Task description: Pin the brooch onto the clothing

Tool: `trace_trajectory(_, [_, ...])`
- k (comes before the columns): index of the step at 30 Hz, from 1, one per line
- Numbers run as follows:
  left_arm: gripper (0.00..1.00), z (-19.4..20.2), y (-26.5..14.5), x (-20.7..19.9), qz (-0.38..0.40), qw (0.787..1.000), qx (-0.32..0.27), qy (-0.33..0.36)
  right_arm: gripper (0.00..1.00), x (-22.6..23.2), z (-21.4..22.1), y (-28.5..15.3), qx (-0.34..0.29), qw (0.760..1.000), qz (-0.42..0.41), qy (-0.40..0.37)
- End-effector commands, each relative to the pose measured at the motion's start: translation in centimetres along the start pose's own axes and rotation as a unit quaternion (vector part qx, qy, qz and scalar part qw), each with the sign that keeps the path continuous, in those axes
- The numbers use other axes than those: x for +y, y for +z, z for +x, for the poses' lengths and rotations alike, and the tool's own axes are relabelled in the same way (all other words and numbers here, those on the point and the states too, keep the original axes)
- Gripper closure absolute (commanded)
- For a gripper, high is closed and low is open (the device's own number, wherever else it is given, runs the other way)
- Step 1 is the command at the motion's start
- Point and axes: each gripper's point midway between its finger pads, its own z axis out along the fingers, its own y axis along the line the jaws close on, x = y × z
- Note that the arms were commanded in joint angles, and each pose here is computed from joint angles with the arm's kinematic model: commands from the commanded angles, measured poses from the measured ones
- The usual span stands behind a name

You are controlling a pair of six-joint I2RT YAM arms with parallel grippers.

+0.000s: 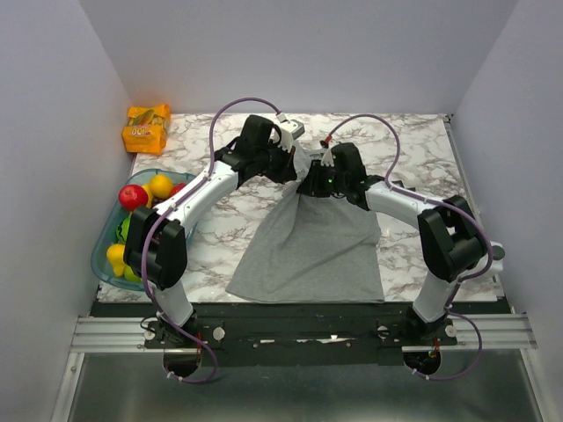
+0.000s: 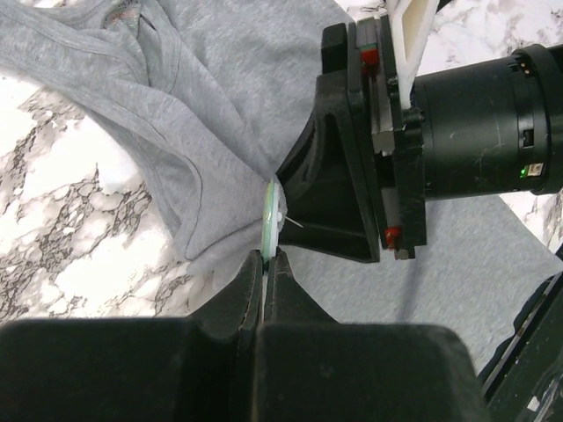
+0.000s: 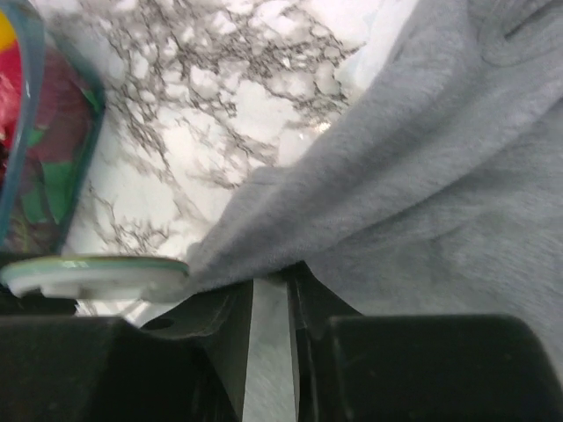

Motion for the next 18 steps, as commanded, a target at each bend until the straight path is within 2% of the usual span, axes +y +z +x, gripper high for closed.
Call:
trace_trajectory(1, [1.0, -1.3, -0.2, -1.2, 0.028, 0.999, -0.02, 0.025, 0.56, -0.5, 1.2, -2.5, 0.006, 1.0, -0.006, -0.007])
trace_trajectory(3, [1.0, -1.1, -0.2, -1.2, 0.032, 0.999, -0.017, 0.028, 0.46, -0.3, 1.2, -3.2, -0.003, 1.0, -0.016, -0.022])
trace_trajectory(6, [1.0, -1.0, -0.1, -1.0, 0.035, 0.999, -0.014, 0.032, 0.42, 0.0, 1.5, -4.2, -0.014, 0.999, -0.035, -0.037])
trace_trajectory(11, [1.0, -0.7, -0.2, -0.8, 0.046, 0.998, -0.007, 0.031, 0.41, 0.1, 1.7, -5.4, -0.032, 0.996, -0.073, -0.036])
trace_trajectory(18, [1.0, -0.4, -0.3, -1.1, 0.065, 0.997, 0.003, 0.03, 0.41, 1.7, -0.6, -6.2, -0.074, 0.989, -0.109, -0.07])
